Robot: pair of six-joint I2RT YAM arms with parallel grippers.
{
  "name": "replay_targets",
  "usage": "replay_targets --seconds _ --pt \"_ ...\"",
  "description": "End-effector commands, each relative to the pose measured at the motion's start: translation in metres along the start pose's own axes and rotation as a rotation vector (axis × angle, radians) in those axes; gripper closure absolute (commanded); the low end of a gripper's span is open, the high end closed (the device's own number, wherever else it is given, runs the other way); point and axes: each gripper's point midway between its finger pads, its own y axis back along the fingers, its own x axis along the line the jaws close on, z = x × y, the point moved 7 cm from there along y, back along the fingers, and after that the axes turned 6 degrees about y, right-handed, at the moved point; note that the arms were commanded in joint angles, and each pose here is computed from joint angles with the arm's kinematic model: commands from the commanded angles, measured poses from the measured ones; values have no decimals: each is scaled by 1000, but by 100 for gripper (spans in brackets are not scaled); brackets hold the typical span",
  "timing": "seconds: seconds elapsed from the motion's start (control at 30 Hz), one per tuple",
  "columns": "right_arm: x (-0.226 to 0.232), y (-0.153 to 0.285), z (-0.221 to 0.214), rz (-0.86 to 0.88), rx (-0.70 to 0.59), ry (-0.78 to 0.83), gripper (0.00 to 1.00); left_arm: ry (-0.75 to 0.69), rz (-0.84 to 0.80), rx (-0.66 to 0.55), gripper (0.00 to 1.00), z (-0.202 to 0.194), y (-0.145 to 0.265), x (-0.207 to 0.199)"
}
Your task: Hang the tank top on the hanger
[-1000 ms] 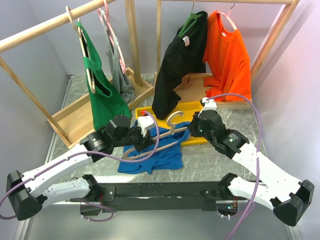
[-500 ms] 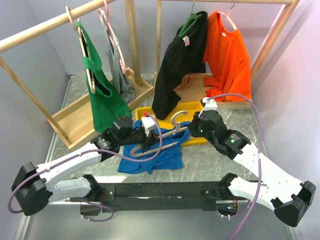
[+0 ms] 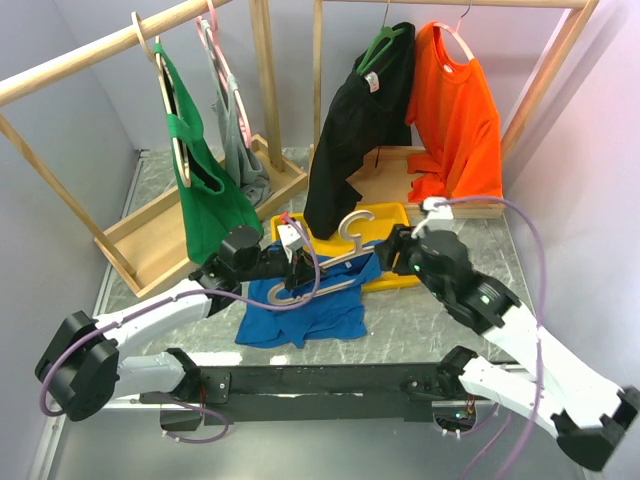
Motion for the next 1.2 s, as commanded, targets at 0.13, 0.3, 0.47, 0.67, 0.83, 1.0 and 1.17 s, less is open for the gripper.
replay_targets --seconds 0.13,0.3,0.47,0.67,0.83,1.0,1.17 --pt "25 16 32 263 -259 51 34 22 -112 -24 99 27 -11 0" --pt "30 -2 34 216 -260 106 34 54 -112 11 99 37 -16 4" --pt "32 -14 31 200 -257 118 34 115 -147 73 99 37 -22 8" --pt "35 -25 30 112 -260 131 35 129 -163 87 99 41 -25 8" --pt "32 -32 22 41 -248 127 39 131 -153 74 99 47 -23 6" --pt "30 -36 13 35 -258 105 42 139 -163 59 99 49 -23 4" --pt "32 -44 9 23 -237 115 47 150 -158 51 99 53 -23 3"
